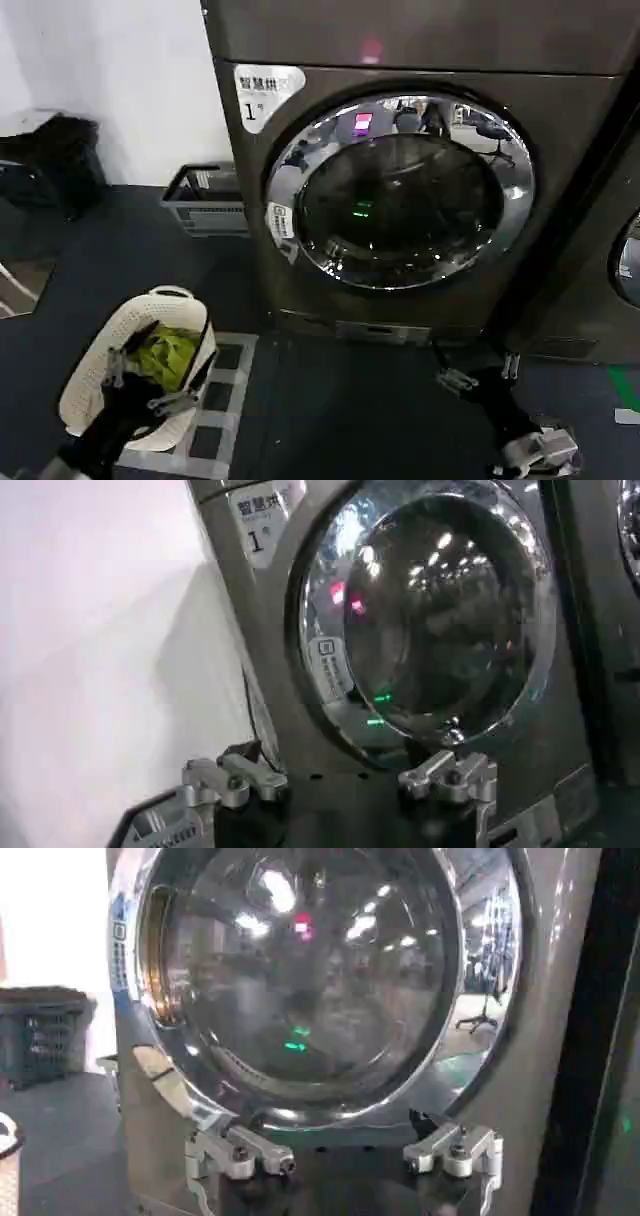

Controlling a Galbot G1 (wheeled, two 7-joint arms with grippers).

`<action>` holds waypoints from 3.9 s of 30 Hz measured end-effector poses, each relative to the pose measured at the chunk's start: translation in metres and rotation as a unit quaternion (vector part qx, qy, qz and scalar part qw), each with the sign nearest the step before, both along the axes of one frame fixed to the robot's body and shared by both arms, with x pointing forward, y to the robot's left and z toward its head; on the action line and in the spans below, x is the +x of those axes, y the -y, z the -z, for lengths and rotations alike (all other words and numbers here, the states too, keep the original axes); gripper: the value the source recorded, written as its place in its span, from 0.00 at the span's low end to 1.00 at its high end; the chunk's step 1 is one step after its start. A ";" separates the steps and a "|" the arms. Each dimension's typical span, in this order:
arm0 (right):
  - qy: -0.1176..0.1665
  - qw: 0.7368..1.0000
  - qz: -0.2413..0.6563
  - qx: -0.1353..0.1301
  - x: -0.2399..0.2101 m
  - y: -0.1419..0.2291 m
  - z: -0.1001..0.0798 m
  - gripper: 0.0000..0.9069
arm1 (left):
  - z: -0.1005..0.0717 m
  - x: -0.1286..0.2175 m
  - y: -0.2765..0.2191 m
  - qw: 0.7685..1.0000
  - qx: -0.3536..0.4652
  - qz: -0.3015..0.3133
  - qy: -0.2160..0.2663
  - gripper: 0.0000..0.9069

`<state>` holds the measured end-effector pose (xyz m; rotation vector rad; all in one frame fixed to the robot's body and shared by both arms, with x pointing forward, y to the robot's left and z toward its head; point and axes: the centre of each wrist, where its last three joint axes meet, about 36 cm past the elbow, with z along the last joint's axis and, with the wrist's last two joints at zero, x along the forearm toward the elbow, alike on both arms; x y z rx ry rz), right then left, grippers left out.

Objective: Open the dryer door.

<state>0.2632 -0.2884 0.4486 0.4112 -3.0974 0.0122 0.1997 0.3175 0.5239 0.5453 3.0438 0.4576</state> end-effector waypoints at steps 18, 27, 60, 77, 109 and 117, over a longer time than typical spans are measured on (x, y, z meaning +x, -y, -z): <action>0.029 0.984 -0.173 0.007 0.088 0.005 -0.039 1.00 | 0.006 -0.003 -0.001 1.000 0.003 -0.017 0.002 1.00; 0.039 0.972 -0.231 -0.024 0.135 -0.002 -0.043 1.00 | 0.009 -0.004 -0.003 1.000 0.004 -0.019 0.006 1.00; 0.047 0.944 -0.325 -0.032 0.276 -0.118 -0.045 1.00 | 0.011 -0.010 0.001 1.000 0.009 -0.020 0.005 1.00; 0.044 0.936 -0.348 -0.029 0.304 -0.174 -0.048 1.00 | 0.011 -0.007 -0.001 1.000 0.014 -0.012 0.007 1.00; 0.034 0.876 -0.481 0.019 0.279 -0.113 -0.054 1.00 | -0.002 0.025 -0.013 0.997 -0.009 -0.056 -0.055 1.00; 0.047 0.859 -0.509 0.031 0.272 -0.095 -0.051 1.00 | -0.002 0.043 -0.028 0.996 -0.059 -0.017 -0.067 1.00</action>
